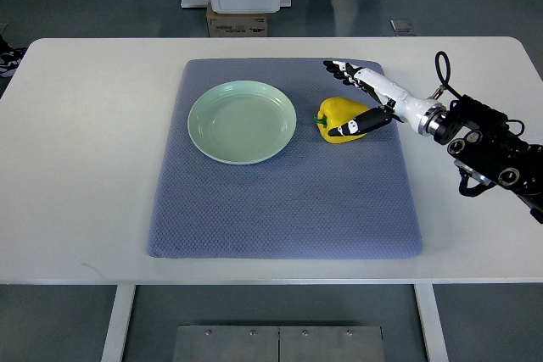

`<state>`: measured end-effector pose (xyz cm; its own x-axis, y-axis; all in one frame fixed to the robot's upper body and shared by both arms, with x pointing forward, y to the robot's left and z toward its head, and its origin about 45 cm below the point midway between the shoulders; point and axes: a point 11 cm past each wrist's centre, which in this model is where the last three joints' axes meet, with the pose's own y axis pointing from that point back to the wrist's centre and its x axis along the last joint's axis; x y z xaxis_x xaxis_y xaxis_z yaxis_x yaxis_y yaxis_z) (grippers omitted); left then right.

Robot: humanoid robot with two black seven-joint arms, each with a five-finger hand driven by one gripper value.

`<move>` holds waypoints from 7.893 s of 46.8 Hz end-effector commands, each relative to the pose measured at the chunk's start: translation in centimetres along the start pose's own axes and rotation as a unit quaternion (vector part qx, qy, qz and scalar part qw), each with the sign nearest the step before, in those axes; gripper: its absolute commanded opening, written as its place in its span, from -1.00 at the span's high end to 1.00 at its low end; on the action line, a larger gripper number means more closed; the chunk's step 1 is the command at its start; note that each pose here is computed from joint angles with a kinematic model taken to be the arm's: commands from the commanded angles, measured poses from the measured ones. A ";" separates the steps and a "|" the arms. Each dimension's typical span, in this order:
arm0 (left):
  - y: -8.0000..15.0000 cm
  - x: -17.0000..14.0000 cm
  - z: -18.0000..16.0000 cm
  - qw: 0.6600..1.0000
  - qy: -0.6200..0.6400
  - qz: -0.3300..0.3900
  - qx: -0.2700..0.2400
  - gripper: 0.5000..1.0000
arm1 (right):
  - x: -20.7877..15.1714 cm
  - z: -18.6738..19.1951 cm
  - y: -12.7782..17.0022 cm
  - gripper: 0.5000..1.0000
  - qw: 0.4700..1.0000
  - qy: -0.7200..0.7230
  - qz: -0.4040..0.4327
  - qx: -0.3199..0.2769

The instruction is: Place yellow pepper on plate with right hand

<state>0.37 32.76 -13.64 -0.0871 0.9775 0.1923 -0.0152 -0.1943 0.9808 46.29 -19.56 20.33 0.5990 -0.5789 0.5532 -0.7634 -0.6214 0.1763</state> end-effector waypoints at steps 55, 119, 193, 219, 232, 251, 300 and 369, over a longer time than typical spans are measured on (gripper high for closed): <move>0.0 0.0 0.0 1.000 0.000 0.000 0.000 -1.00 | -1.2 2.3 0.0 -0.30 0.998 0.050 -0.015 -0.044; 0.0 0.0 0.0 1.000 0.000 0.000 0.000 -1.00 | -4.2 -8.7 -5.3 1.00 0.997 -0.056 -0.036 0.040; 0.0 0.0 0.0 1.000 0.000 0.000 0.000 -1.00 | -10.0 -8.1 -7.0 1.00 0.997 -0.037 -0.060 -0.042; 0.0 0.0 0.0 1.000 0.000 0.000 0.000 -1.00 | -10.4 -7.8 -6.8 0.46 0.996 -0.044 -0.061 -0.043; 0.0 0.0 0.0 1.000 0.000 0.000 0.000 -1.00 | -10.4 -7.8 -6.8 -0.58 0.996 -0.047 -0.060 -0.041; 0.0 0.0 0.0 1.000 0.000 0.000 0.000 -1.00 | -10.0 -7.8 -6.8 -0.95 0.996 -0.063 -0.050 -0.039; 0.0 0.0 0.0 1.000 0.000 0.000 0.000 -1.00 | -0.8 -4.4 -3.1 -0.98 0.938 -0.312 0.152 0.016; 0.0 0.0 0.0 1.000 0.000 0.000 0.000 -1.00 | 0.6 6.9 9.5 -1.00 0.751 -0.581 0.309 0.054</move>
<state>0.37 32.76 -13.64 -0.0873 0.9775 0.1923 -0.0153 -0.1943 0.9808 41.47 -30.06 17.11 -0.0095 -0.8175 -0.5758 -0.9966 -0.0393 0.0724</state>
